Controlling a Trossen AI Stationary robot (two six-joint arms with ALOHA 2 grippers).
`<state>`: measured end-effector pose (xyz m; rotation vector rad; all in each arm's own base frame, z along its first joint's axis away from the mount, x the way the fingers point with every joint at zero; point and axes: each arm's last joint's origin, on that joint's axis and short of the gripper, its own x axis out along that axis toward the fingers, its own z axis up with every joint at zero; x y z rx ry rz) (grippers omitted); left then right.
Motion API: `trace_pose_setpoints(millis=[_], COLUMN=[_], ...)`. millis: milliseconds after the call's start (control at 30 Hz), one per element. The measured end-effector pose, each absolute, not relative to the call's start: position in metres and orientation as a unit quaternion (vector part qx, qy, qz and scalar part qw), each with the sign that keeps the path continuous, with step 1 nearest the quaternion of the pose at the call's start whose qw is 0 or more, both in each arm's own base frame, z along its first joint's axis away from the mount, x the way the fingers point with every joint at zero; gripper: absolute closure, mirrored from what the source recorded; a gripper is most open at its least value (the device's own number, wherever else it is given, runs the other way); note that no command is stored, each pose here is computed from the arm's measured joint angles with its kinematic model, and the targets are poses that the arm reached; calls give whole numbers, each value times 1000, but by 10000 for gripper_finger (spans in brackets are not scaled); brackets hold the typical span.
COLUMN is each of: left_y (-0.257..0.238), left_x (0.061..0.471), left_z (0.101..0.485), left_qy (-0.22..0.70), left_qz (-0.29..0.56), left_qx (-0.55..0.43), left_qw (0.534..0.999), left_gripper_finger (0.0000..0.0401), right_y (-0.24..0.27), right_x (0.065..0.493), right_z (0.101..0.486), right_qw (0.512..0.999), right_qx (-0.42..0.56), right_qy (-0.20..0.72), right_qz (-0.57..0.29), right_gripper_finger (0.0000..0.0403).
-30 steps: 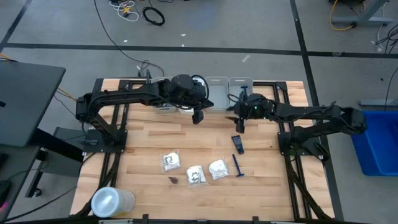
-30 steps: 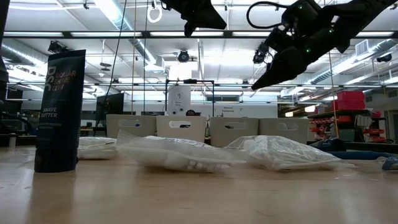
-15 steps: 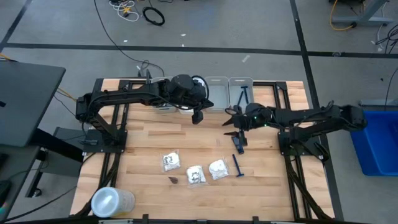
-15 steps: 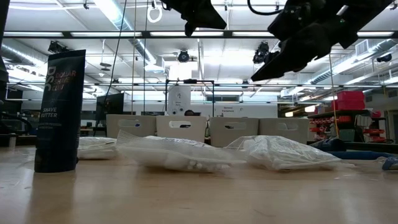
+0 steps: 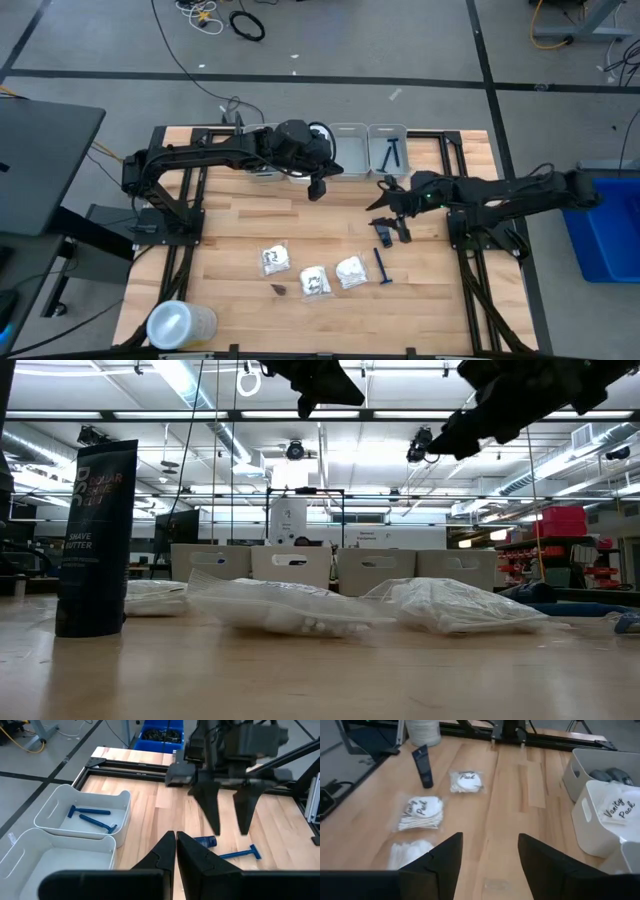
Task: Pick & Place Travel size toiletries
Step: Put the blue shave cream into the middle gray bin
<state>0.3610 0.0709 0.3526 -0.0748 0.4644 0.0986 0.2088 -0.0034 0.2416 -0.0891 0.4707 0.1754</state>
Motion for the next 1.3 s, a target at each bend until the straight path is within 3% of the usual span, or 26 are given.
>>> trace_pose_setpoints(millis=[200, 567, 900, 1300], left_y=[71, 71, 71, 71], left_x=[361, 361, 361, 361], left_z=[353, 353, 353, 353], left_qy=[230, 230, 229, 231], left_qz=[49, 50, 49, 49], left_qx=[-37, -37, -29, -29], left_qw=[971, 971, 972, 971], left_gripper_finger=[376, 376, 376, 376], right_y=[1, 9, 13, 14], right_x=[192, 175, 175, 189], right_z=[249, 229, 223, 202], right_qw=[965, 922, 896, 853], right_qx=[-29, -18, -161, -223], right_qy=[243, 369, 371, 409], right_qz=[91, 115, 184, 235], right_gripper_finger=[203, 173, 141, 118])
